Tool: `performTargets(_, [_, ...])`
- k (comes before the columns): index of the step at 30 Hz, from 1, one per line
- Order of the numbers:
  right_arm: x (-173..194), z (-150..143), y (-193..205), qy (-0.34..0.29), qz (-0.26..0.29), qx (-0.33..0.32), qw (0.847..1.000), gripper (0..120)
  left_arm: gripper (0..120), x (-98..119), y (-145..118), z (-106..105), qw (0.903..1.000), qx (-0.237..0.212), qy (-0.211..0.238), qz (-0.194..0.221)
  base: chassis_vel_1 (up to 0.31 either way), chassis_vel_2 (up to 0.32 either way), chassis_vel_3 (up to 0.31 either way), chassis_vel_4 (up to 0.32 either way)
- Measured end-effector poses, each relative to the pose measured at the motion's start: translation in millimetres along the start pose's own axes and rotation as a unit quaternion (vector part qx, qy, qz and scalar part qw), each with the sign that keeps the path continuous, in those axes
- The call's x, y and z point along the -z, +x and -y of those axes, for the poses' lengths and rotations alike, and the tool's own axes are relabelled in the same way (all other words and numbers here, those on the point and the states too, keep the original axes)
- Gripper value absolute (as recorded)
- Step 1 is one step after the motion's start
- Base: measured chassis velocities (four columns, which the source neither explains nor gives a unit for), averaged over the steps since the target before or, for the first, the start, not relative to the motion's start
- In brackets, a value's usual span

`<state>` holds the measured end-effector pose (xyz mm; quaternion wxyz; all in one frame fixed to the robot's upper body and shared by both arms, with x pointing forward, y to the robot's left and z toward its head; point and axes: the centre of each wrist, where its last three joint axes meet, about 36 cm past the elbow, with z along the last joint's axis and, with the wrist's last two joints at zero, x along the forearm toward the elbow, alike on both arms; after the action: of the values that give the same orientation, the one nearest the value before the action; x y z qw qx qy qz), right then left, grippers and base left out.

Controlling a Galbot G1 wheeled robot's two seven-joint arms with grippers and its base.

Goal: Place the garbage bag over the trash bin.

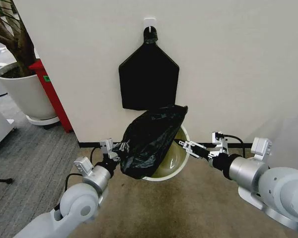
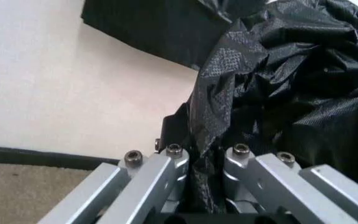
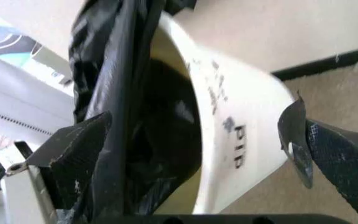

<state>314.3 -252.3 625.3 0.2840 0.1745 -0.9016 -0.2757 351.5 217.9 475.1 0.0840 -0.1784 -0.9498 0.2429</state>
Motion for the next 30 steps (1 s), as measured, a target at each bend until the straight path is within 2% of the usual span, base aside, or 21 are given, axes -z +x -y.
performTargets(3, [4,-1,2,0.008,0.011,0.001,1.0,100,4,0,-5,-6,1.0,0.007,-0.003,0.001,0.0,0.0,0.0,0.0])
performTargets(6, [13,-4,5,0.023,0.037,0.032,0.999,100,4,5,-25,-21,0.9997,0.021,-0.009,0.009,0.0,0.0,0.0,0.0])
performTargets(9, [18,-7,6,0.037,0.051,0.066,0.996,100,4,14,-40,-25,0.9995,0.019,-0.014,0.02,0.0,0.0,0.0,0.0])
performTargets(14, [38,11,-21,0.064,0.074,0.122,0.988,100,4,27,-73,-24,0.9992,0.005,-0.024,0.033,0.0,0.0,0.0,0.0])
performTargets(18, [54,7,-42,0.068,0.075,0.147,0.984,100,4,30,-91,-19,0.9989,-0.004,-0.029,0.036,0.0,0.0,0.0,0.0])
performTargets(22, [54,-20,-60,0.05,0.059,0.145,0.986,100,4,33,-101,-14,0.9986,-0.008,-0.036,0.038,0.0,0.0,0.0,0.0])
performTargets(26, [40,-34,-70,0.044,0.045,0.143,0.988,100,4,33,-102,-12,0.9984,-0.009,-0.041,0.038,0.0,0.0,0.0,0.0])
performTargets(30, [18,-46,-74,0.031,0.026,0.098,0.994,100,4,34,-102,-13,0.998,-0.009,-0.048,0.039,0.0,0.0,0.0,0.0])
